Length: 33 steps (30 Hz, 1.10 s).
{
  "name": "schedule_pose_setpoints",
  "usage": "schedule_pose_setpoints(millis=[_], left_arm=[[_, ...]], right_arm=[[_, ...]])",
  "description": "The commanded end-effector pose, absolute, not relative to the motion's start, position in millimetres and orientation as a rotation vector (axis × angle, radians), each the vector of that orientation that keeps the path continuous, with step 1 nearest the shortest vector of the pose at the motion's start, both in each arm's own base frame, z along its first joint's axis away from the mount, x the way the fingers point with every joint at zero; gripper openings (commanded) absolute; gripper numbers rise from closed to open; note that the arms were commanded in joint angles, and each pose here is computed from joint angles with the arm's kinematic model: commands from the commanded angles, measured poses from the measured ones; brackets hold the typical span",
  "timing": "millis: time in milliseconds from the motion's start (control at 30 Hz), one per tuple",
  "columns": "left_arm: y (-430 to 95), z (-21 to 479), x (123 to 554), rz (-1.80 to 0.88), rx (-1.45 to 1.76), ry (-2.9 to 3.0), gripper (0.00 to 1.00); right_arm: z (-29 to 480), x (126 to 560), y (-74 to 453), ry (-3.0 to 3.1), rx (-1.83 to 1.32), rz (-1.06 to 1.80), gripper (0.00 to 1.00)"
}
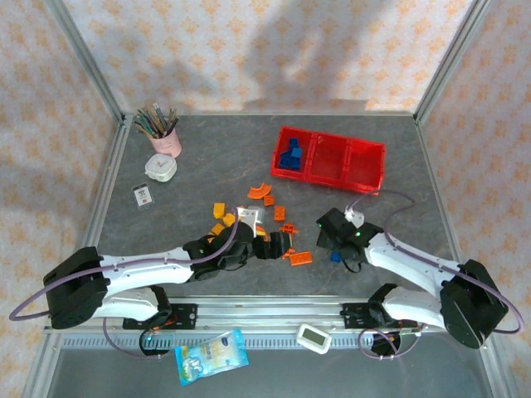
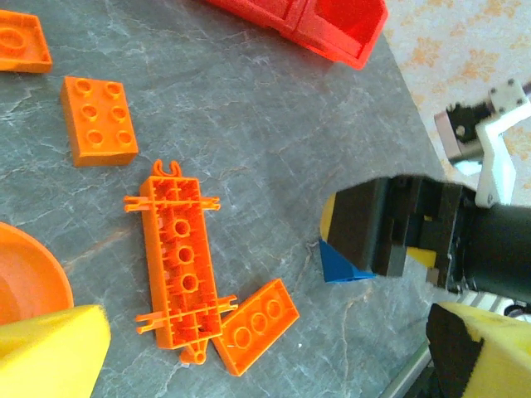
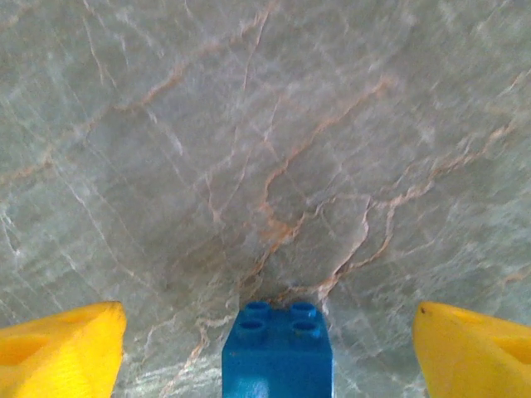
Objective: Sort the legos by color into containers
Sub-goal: Pick up the lego from the bottom-right of the table.
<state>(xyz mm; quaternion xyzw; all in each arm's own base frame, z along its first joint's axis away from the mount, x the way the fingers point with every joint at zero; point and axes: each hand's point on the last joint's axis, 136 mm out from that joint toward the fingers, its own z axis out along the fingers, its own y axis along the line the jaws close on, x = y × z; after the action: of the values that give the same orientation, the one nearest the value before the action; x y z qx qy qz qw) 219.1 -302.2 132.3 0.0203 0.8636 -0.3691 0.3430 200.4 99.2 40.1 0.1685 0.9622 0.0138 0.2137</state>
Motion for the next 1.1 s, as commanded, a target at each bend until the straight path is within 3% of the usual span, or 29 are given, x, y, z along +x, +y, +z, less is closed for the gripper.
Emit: schedule_pose_setpoints(millis=[0, 733, 1067], left_arm=[[-304, 141, 225, -0.965, 0.013, 2.201, 0.99], [-301, 136, 227, -0.929, -0.009, 2.210, 0.99], [-292, 149, 231, -0.925, -0.037, 2.160, 0.99]], right_arm=[[34, 199, 110, 2.663, 0.505, 0.129, 0.83], [22, 204, 107, 2.681, 0.399, 0.031, 0.42], [60, 231, 128, 2.603, 0.301, 0.115, 0.29]])
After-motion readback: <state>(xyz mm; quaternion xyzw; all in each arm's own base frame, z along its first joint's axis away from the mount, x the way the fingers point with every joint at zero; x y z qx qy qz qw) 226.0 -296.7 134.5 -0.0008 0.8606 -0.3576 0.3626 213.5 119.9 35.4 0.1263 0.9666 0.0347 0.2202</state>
